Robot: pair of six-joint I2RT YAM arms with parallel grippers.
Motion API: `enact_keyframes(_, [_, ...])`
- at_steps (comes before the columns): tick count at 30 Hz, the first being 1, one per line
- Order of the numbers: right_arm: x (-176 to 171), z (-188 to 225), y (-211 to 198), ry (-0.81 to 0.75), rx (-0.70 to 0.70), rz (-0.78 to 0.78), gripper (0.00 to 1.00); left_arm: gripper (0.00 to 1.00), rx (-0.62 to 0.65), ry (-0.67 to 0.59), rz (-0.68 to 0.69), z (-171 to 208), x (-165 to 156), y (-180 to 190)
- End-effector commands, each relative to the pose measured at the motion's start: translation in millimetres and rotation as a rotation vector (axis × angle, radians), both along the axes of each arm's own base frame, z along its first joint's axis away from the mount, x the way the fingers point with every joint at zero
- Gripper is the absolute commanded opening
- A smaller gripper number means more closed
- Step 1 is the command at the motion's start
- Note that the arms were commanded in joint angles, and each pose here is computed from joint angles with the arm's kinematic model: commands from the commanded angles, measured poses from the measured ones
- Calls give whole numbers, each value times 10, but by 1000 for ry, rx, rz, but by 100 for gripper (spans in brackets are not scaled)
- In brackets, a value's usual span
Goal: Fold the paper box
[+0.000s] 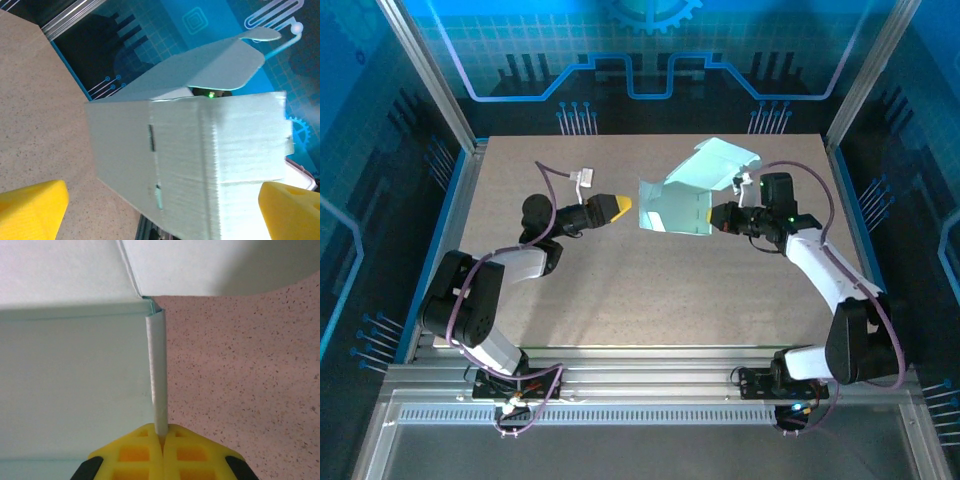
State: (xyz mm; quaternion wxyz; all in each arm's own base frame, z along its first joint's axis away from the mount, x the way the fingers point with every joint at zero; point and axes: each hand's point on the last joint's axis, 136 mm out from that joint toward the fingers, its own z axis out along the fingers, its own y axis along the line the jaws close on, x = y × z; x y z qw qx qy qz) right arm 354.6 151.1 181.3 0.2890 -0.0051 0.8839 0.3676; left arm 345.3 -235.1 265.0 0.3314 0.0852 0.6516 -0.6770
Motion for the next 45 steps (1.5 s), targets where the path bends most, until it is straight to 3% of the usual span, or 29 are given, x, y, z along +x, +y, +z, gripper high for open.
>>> enact_keyframes(1, [106, 209, 33, -55, 43, 16, 0, 92, 8, -69, -61, 111, -81, -127])
enact_keyframes(4, [104, 233, 40, -60, 46, 17, 0, 71, 25, -49, -84, 42, -81, -225])
enact_keyframes(8, [102, 201, 33, -53, 30, 16, 0, 59, 3, -44, -112, 72, -87, -289])
enact_keyframes(17, [107, 79, -74, -23, -69, -43, 0, 57, 42, -16, -102, 21, -113, -288])
enact_keyframes(22, [103, 95, -113, -38, -167, -76, 0, 40, 146, -5, -76, -123, -163, -324])
enact_keyframes(26, [104, 91, -134, -44, -277, -101, 0, 38, 232, -30, -81, -144, -236, -395])
enact_keyframes(32, [108, 103, -136, -61, -401, -126, 0, 37, 258, -19, -60, -175, -213, -396])
enact_keyframes(45, [87, 168, -56, -78, -561, -177, 0, 30, 346, 54, 51, -364, -16, -314])
